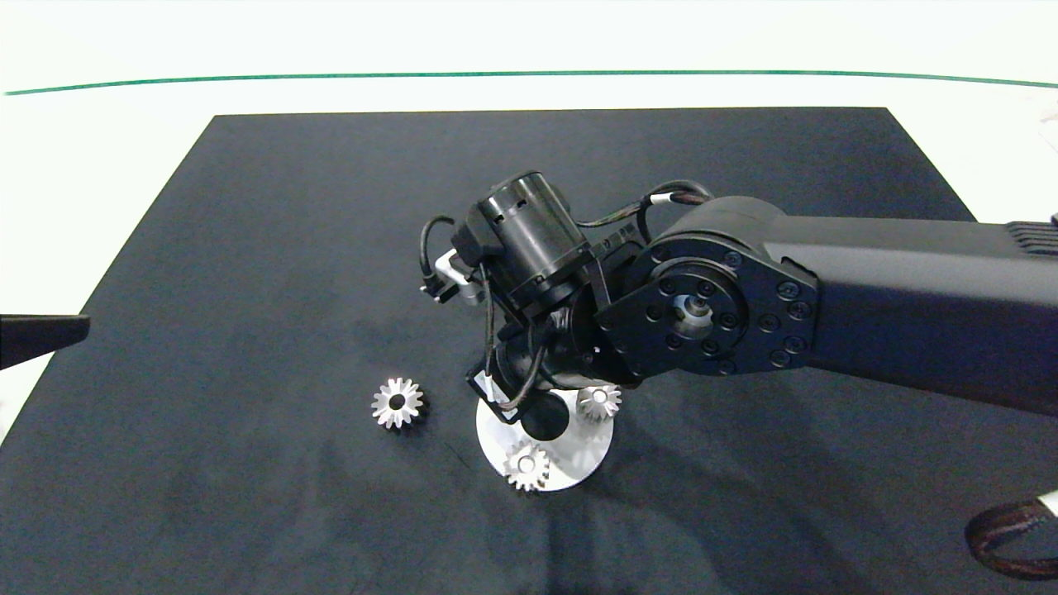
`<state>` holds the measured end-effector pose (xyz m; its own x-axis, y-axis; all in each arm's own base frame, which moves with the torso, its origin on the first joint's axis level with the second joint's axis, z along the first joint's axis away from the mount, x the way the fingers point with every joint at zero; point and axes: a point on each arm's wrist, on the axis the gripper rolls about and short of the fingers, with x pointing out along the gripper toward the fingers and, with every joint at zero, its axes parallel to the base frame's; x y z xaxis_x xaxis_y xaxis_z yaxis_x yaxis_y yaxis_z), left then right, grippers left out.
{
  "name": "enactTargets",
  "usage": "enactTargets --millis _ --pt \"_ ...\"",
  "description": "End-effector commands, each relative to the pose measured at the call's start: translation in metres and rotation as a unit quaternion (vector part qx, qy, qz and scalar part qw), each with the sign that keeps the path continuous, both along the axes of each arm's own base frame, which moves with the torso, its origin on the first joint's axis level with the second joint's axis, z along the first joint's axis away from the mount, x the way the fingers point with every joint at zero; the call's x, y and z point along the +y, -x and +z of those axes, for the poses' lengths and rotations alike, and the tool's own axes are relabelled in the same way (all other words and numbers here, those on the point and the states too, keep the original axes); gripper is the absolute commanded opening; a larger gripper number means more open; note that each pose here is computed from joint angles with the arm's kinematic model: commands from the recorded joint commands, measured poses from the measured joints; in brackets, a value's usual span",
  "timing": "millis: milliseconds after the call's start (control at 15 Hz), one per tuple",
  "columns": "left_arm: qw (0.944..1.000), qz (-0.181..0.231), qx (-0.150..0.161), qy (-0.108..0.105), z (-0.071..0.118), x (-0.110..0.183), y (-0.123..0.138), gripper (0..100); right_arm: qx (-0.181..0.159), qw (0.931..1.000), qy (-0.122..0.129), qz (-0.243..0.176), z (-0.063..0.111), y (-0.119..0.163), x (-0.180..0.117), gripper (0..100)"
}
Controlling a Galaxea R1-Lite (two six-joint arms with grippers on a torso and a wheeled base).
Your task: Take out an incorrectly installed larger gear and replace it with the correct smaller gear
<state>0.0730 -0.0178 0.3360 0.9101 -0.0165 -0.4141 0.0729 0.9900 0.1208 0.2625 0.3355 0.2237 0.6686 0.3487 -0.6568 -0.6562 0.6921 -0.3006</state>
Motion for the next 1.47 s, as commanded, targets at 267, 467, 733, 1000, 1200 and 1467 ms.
enactTargets --millis 267,467,733,1000,1200,1467 --pt "1.0000 0.001 0.002 -0.001 -0.0007 0.0001 0.0001 100 0.003 1.0000 0.006 0.000 -0.0027 -0.0002 -0.0003 22" --pt "1.0000 0.001 0.002 -0.001 -0.0007 0.0001 0.0001 100 0.003 1.0000 0.006 0.000 -0.0027 -0.0002 -0.0003 22" --pt "1.0000 0.001 0.002 -0.001 -0.0007 0.0001 0.0001 100 0.003 1.0000 0.007 -0.003 -0.0034 -0.0019 -0.0013 22" --pt "1.0000 0.001 0.002 -0.001 -0.0007 0.0001 0.0001 100 0.004 1.0000 0.008 -0.003 -0.0047 -0.0018 -0.0003 22" --pt "1.0000 0.001 0.002 -0.001 -0.0007 0.0001 0.0001 100 0.004 0.9999 0.010 0.000 -0.0060 -0.0007 0.0014 22" --pt "1.0000 0.001 0.002 -0.001 -0.0007 0.0001 0.0001 100 0.007 0.9999 0.011 0.000 -0.0086 -0.0015 0.0025 22"
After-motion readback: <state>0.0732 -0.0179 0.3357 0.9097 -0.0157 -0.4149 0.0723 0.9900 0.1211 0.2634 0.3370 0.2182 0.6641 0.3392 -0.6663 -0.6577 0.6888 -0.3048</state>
